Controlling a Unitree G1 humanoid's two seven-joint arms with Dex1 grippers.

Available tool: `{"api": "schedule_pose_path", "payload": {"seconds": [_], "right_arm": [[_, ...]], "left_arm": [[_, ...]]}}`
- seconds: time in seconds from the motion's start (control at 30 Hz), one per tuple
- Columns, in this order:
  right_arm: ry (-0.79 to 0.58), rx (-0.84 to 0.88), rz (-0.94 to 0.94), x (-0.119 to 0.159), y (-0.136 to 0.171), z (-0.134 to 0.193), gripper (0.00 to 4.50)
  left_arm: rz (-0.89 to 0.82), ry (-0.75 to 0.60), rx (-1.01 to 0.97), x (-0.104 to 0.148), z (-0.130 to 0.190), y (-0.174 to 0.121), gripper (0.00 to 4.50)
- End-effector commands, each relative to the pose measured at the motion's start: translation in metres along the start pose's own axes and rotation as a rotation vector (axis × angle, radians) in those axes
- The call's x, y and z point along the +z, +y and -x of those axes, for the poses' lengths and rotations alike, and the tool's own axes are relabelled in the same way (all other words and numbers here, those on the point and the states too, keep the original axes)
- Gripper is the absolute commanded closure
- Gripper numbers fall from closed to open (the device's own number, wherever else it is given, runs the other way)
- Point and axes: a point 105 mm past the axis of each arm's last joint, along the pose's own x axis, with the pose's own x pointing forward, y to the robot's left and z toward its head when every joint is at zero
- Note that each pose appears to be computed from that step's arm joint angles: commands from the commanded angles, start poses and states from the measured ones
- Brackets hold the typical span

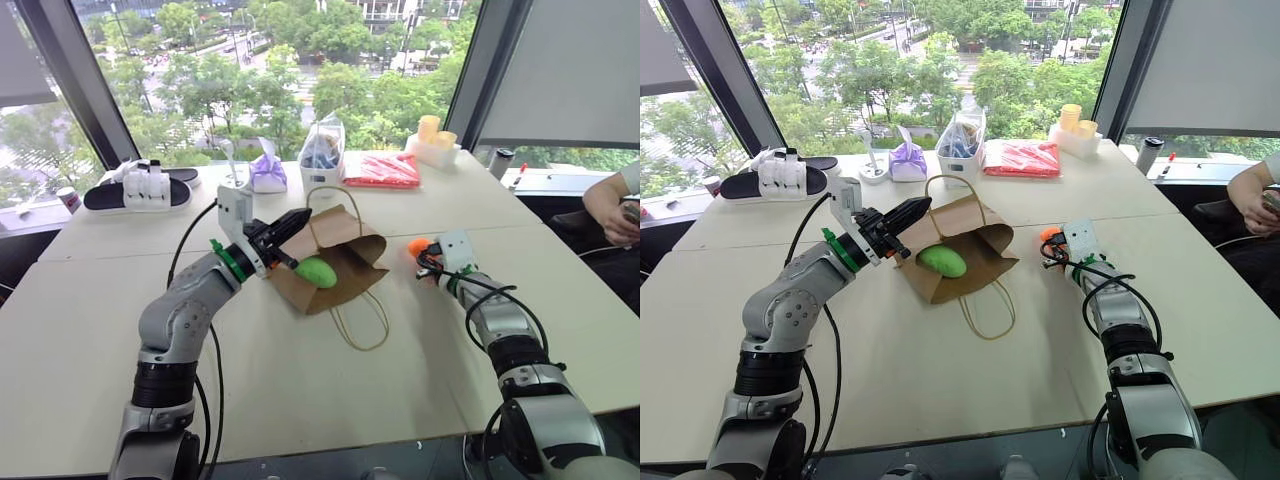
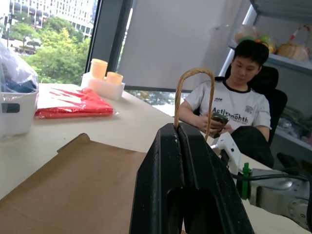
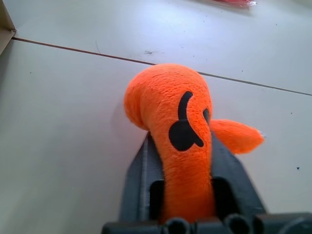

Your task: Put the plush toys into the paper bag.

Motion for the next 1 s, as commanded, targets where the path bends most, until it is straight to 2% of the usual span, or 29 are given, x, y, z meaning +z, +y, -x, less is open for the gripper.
{"api": "schedule_pose_path", "payload": {"seconds": [0.03, 0.2, 0.27, 0.4, 0.57, 0.67, 0.9, 1.0], "right_arm": [[-0.112, 0.03, -0.001, 0.033, -0.002, 0.017, 4.48], [-0.218, 0.235, -0.022, 0.071, 0.041, 0.092, 4.48], [-0.213, 0.28, -0.041, 0.076, 0.054, 0.107, 4.48], [-0.249, 0.424, -0.134, 0.092, 0.101, 0.134, 4.48], [-0.208, 0.431, -0.194, 0.085, 0.127, 0.107, 4.48], [-0.186, 0.412, -0.199, 0.079, 0.136, 0.075, 4.48], [-0.197, 0.34, -0.075, 0.087, 0.138, 0.026, 4.48], [-0.183, 0.317, -0.061, 0.09, 0.141, 0.001, 3.12]], "left_arm": [[-0.044, -0.046, -0.018, 0.013, 0.0, -0.006, 4.5], [-0.03, -0.053, -0.035, 0.016, -0.005, -0.007, 4.5], [-0.029, -0.052, -0.038, 0.016, -0.006, -0.006, 4.5], [-0.016, -0.044, -0.063, 0.015, -0.01, -0.006, 4.5], [-0.011, -0.045, -0.083, 0.015, -0.014, -0.007, 4.5], [-0.006, -0.05, -0.092, 0.016, -0.016, -0.009, 4.5], [-0.002, -0.043, -0.1, 0.016, -0.015, -0.013, 4.5], [-0.003, -0.038, -0.096, 0.016, -0.013, -0.013, 4.5]]}}
